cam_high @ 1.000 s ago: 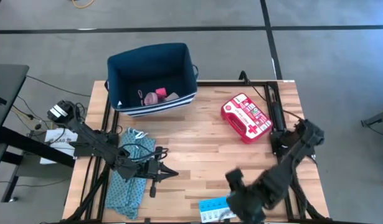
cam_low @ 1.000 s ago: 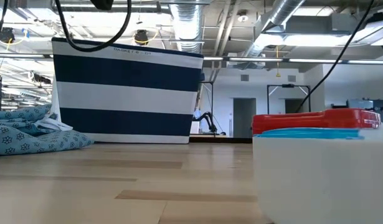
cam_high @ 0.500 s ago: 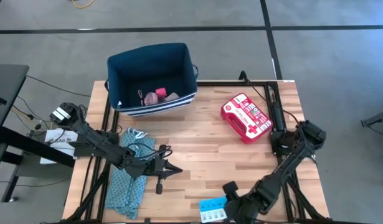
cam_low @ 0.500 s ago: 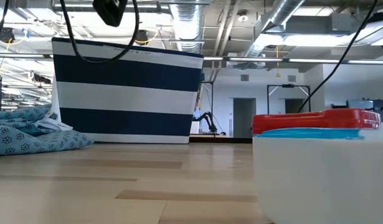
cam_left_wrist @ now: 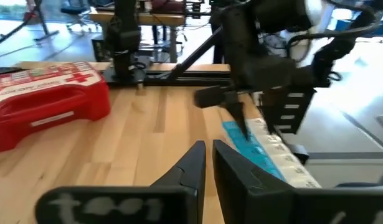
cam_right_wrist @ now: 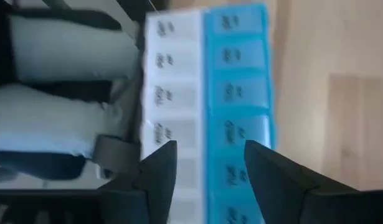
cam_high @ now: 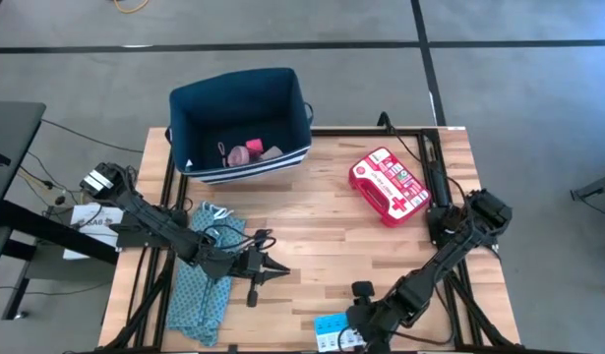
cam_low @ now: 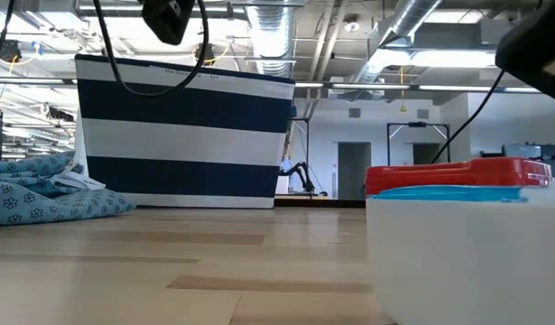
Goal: Pick & place medical supplies in basket/bin
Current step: Put the blue white pill organizer into theblue bin
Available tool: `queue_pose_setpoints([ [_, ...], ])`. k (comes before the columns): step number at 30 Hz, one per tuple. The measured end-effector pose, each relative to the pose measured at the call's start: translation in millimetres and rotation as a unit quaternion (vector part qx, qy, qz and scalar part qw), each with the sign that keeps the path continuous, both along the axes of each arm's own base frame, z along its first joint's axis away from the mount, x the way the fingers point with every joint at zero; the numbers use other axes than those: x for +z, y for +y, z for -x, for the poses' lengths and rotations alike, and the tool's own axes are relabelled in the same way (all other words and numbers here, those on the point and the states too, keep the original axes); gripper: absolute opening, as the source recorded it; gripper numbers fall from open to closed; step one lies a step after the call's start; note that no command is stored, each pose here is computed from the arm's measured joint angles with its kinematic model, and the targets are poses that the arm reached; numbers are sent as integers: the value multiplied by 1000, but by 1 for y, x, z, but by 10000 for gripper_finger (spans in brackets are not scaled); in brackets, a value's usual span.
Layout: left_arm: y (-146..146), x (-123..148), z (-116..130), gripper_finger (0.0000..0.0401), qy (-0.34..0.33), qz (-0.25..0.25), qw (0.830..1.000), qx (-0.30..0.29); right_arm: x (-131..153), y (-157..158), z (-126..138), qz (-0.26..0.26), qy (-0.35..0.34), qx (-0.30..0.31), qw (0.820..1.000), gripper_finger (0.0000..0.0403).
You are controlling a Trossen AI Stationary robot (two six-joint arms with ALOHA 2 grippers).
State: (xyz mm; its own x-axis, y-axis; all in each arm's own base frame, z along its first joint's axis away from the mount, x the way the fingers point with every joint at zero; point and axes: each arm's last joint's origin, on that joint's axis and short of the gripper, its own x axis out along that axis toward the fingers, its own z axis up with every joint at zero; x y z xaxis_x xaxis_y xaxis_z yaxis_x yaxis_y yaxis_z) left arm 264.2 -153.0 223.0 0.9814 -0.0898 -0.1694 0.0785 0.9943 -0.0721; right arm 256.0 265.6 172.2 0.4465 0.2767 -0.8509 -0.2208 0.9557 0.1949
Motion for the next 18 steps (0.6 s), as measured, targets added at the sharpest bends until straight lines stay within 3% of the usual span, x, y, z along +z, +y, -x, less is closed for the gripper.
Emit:
queue_pose_setpoints([
  [7, -2, 0, 0, 20, 3, 3, 1000, -23, -1, 14, 5, -39, -54, 40, 997, 114],
  [16, -1, 0, 0, 20, 3, 3, 1000, -20, -4, 13, 9, -27, -44, 31, 998, 11],
  [18, -1, 0, 0, 20, 3, 3, 1000, -20, -4, 13, 8, -24, -47, 26, 998, 5],
])
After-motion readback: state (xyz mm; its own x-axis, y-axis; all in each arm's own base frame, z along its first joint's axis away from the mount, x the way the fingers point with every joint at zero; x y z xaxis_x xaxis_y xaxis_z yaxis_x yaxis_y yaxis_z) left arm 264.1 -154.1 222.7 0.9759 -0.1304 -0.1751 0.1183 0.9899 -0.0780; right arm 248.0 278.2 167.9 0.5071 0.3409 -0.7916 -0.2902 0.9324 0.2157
